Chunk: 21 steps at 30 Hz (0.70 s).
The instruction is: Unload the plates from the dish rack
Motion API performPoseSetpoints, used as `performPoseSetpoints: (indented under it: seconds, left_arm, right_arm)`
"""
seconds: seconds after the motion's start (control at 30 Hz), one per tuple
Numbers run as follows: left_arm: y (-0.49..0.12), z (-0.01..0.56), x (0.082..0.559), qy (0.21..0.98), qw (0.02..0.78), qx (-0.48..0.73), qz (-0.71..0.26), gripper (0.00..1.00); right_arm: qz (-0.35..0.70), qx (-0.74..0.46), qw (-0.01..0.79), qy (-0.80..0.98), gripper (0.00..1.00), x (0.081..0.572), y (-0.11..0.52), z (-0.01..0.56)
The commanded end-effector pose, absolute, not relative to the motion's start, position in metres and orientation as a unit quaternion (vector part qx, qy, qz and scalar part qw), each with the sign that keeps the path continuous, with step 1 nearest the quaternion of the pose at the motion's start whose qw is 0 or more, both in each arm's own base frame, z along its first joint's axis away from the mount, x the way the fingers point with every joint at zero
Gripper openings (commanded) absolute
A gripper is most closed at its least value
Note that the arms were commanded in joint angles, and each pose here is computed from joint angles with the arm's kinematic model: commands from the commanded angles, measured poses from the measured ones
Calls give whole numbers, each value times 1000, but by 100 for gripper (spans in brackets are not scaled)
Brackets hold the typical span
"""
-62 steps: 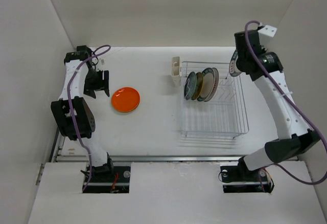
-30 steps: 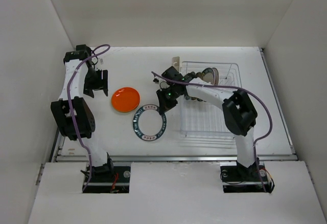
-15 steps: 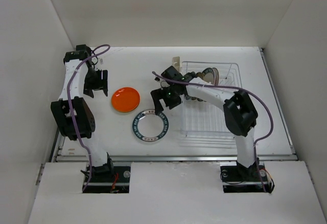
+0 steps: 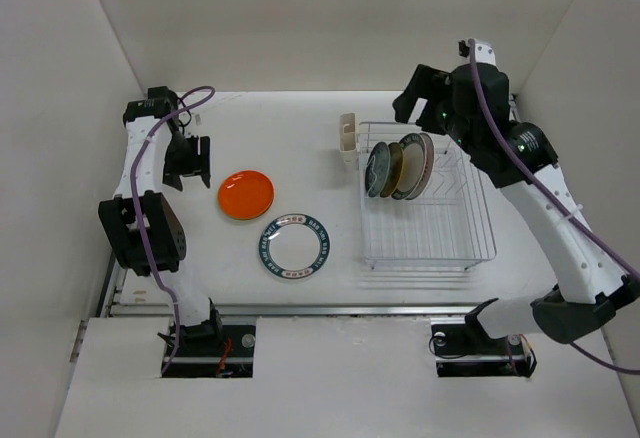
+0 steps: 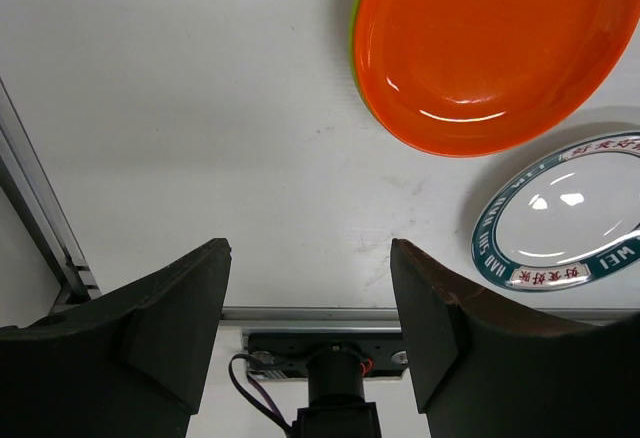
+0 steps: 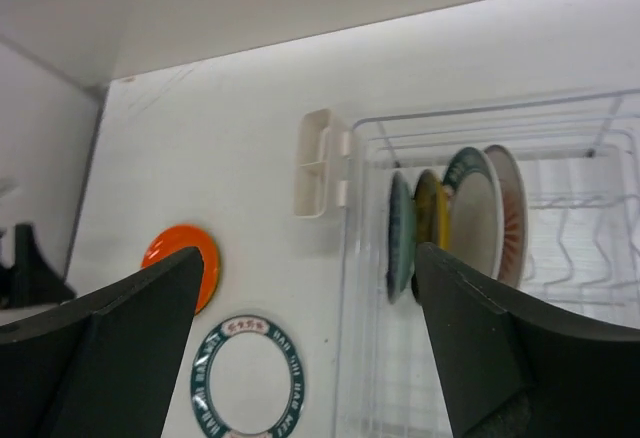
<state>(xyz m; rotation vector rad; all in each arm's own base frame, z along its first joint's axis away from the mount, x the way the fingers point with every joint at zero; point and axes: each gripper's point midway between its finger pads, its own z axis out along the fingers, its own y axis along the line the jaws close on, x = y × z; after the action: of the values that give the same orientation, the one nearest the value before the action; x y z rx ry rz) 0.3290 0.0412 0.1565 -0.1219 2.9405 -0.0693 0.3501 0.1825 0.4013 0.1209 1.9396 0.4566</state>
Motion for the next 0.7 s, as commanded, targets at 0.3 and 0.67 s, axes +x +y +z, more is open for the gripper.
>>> performPoseSetpoints:
  seconds: [0.3, 0.67]
  left_arm:
    - [45, 184, 321, 991, 128, -48, -13, 62]
    - [44, 182, 317, 991, 123, -48, -13, 62]
  right_arm:
    - [-10, 210, 426, 880, 48, 374, 69, 261]
    - [-18, 206, 386, 899, 42, 390, 62, 206]
